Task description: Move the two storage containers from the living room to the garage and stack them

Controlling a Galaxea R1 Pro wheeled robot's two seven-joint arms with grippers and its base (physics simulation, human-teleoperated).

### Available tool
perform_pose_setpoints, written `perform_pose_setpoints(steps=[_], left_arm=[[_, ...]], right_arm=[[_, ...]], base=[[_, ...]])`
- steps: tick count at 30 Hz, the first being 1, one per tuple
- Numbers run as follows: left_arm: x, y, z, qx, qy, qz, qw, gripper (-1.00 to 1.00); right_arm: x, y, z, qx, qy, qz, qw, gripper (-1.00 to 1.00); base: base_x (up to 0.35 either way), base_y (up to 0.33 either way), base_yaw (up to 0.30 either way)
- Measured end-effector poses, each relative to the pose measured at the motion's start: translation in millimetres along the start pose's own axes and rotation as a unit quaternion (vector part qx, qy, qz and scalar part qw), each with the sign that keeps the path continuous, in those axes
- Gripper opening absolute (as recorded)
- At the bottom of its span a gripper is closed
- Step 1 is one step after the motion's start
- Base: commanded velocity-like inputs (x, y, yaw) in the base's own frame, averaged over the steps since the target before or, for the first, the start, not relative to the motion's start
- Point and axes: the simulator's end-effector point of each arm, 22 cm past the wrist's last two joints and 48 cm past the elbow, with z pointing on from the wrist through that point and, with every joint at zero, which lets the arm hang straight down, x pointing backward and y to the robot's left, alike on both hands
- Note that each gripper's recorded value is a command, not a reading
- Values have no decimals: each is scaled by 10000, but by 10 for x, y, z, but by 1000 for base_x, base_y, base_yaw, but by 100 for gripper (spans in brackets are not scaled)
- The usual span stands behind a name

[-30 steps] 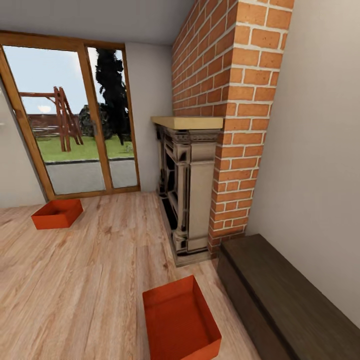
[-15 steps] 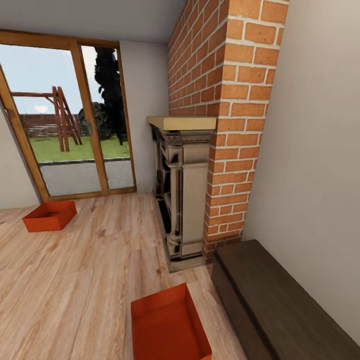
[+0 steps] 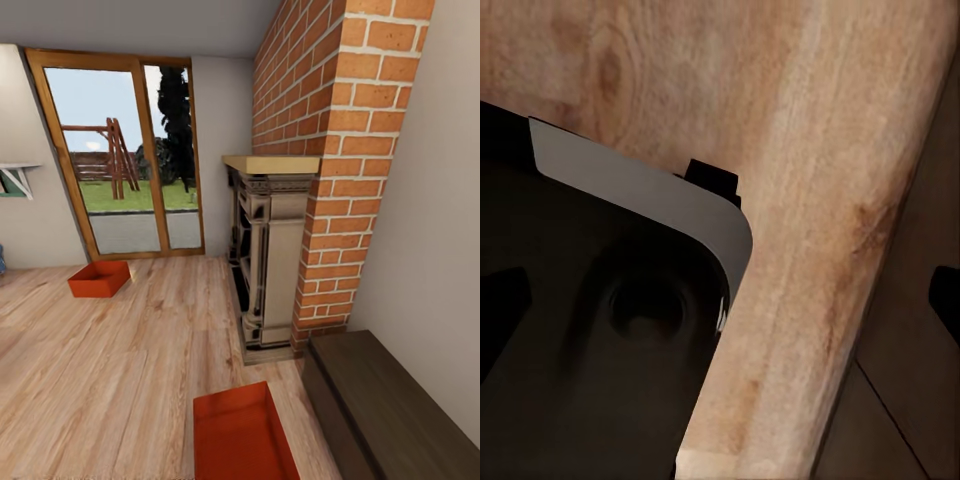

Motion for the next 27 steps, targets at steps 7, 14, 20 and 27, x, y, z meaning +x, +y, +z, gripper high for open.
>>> perform_pose_setpoints(steps=[7, 14, 20, 27], left_arm=[[1, -11, 0, 7, 2, 5, 10000, 100], [3, 0, -1, 0, 6, 2, 10000, 100], [4, 0, -1, 0, 6, -1, 10000, 100], [2, 0, -1, 0, 3, 0, 10000, 100]], right_arm=[[0, 0, 0, 1, -1, 5, 10000, 100], [4, -1, -1, 2, 4, 5, 10000, 100], [1, 8, -1, -3, 2, 3, 10000, 100], [0, 11, 0, -6, 2, 5, 10000, 100]], base=[[0, 0, 262], [165, -140, 40], [232, -175, 0], [177, -103, 0]])
